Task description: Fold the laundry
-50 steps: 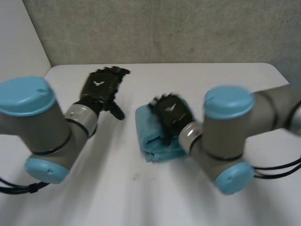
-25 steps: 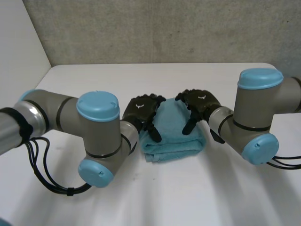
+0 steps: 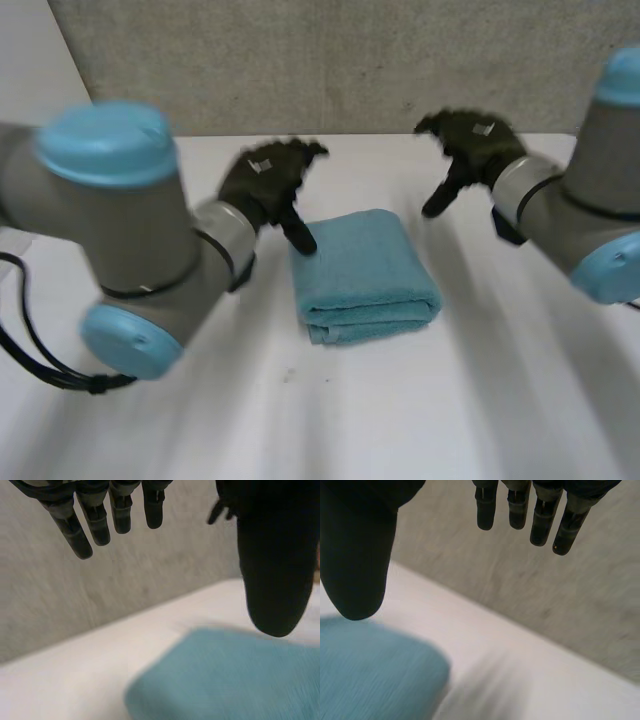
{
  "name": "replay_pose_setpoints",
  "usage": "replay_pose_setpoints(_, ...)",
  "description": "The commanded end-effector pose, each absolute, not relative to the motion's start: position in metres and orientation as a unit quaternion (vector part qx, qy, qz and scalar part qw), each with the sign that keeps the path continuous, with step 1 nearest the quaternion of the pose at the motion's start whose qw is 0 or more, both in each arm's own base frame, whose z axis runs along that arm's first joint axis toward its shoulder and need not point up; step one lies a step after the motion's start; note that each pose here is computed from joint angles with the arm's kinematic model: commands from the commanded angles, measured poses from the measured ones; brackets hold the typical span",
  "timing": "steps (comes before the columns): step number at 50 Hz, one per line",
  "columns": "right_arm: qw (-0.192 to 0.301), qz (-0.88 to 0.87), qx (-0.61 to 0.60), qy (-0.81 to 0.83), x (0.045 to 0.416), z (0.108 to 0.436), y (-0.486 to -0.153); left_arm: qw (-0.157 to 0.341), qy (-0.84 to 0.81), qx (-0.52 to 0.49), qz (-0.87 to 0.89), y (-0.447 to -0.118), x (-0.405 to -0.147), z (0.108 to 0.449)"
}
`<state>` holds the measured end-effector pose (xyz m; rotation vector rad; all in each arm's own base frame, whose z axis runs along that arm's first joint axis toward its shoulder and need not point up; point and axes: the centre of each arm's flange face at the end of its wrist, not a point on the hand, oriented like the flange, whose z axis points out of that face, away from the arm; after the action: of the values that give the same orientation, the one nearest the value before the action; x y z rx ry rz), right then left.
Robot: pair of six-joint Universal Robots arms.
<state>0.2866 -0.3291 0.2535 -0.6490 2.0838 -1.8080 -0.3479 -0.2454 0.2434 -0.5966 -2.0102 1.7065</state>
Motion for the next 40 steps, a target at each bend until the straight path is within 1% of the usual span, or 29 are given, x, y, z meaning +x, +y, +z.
replay_pose_setpoints(1,0.087,-0.722,-0.120,0.676,0.238,0.346,-0.310,0.169,-0.697,-0.138,0.683,-0.256,-0.268,0.347)
replay_pose_setpoints(2,0.087,-0.722,-0.120,0.676,0.238,0.346,-0.309,0.169,-0.697,-0.138,0.683,-0.256,-0.268,0.347)
replay_pose_setpoints(4,0.058,-0.723,-0.110,0.680,0.223,0.355,-0.300,0.149,-0.699,-0.125,0.688,-0.251,-0.246,0.365)
replay_pose_setpoints(5,0.058,-0.723,-0.110,0.680,0.223,0.355,-0.299,0.149,-0.699,-0.125,0.688,-0.251,-0.246,0.365)
replay_pose_setpoints(7,0.047,-0.712,-0.116,0.691,0.216,0.356,-0.289,0.145,-0.705,-0.126,0.683,-0.245,-0.236,0.370)
replay_pose_setpoints(10,0.045,-0.705,-0.119,0.698,0.215,0.353,-0.285,0.149,-0.710,-0.133,0.676,-0.241,-0.236,0.368)
replay_pose_setpoints(12,0.045,-0.695,-0.124,0.707,0.213,0.351,-0.278,0.165,-0.716,-0.149,0.662,-0.233,-0.236,0.365)
replay_pose_setpoints(15,0.044,-0.690,-0.127,0.711,0.211,0.349,-0.273,0.175,-0.715,-0.158,0.658,-0.228,-0.235,0.363)
replay_pose_setpoints(20,0.042,-0.683,-0.127,0.718,0.207,0.340,-0.273,0.175,-0.719,-0.153,0.655,-0.230,-0.231,0.360)
replay_pose_setpoints(24,0.049,-0.683,-0.134,0.717,0.208,0.339,-0.272,0.174,-0.720,-0.152,0.654,-0.231,-0.230,0.359)
replay_pose_setpoints(34,0.068,-0.682,-0.152,0.712,0.213,0.330,-0.263,0.180,-0.706,-0.158,0.666,-0.233,-0.236,0.349)
replay_pose_setpoints(40,0.068,-0.686,-0.153,0.708,0.213,0.329,-0.264,0.181,-0.697,-0.157,0.676,-0.230,-0.235,0.354)
